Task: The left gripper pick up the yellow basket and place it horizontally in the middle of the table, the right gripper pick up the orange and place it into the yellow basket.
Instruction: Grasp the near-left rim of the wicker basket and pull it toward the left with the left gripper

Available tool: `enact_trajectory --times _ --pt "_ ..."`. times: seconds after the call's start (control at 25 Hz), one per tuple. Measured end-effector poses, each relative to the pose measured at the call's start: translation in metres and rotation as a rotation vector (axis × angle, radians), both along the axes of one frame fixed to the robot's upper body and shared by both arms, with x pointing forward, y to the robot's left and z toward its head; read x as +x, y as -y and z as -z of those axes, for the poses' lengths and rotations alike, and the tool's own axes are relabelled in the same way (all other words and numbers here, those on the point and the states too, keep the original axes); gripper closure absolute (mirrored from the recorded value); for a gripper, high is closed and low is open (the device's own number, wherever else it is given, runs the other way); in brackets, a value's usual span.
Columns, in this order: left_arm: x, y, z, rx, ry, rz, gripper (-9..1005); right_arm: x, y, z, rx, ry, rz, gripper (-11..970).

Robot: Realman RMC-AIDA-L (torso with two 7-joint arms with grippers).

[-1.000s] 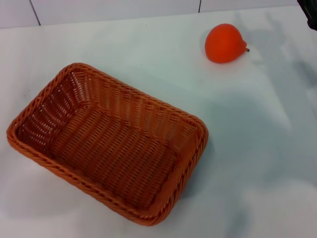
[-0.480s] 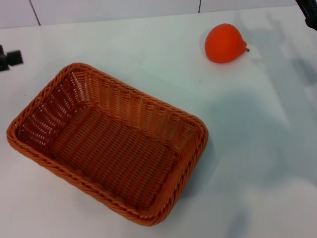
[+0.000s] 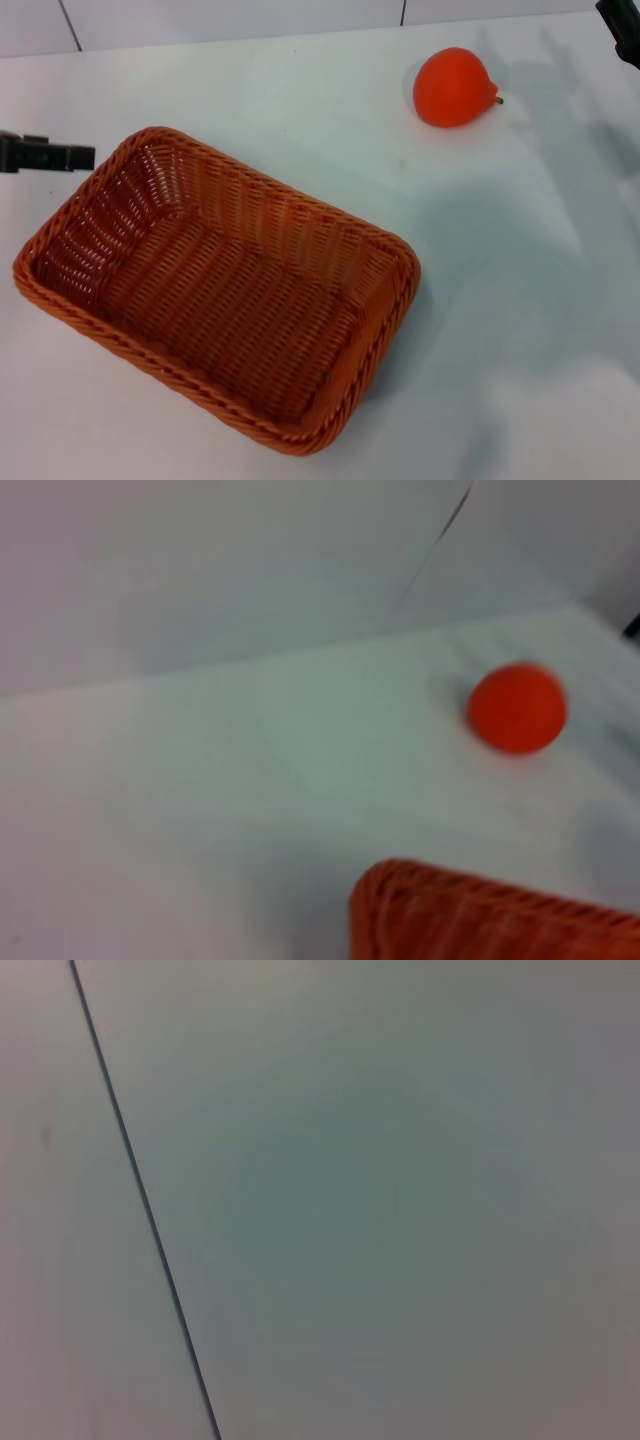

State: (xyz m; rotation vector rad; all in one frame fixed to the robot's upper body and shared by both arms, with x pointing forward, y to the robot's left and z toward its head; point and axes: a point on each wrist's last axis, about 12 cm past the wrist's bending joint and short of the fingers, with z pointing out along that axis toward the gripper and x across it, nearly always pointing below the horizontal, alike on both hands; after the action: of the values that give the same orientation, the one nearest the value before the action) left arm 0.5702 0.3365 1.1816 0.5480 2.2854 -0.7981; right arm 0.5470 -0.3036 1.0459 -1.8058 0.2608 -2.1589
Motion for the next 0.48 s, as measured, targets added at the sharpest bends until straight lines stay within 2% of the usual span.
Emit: enact_trajectory --times 0.08,0.48 --pt "0.010 0.012 0.001 0.094 -0.056 0.012 149 -0.001 0.000 0.001 0.003 -0.004 0.001 28" --pt "0.023 0.033 0.011 0.295 -0.113 0.046 149 -0.001 0.000 0.002 0.005 -0.010 0.003 28"
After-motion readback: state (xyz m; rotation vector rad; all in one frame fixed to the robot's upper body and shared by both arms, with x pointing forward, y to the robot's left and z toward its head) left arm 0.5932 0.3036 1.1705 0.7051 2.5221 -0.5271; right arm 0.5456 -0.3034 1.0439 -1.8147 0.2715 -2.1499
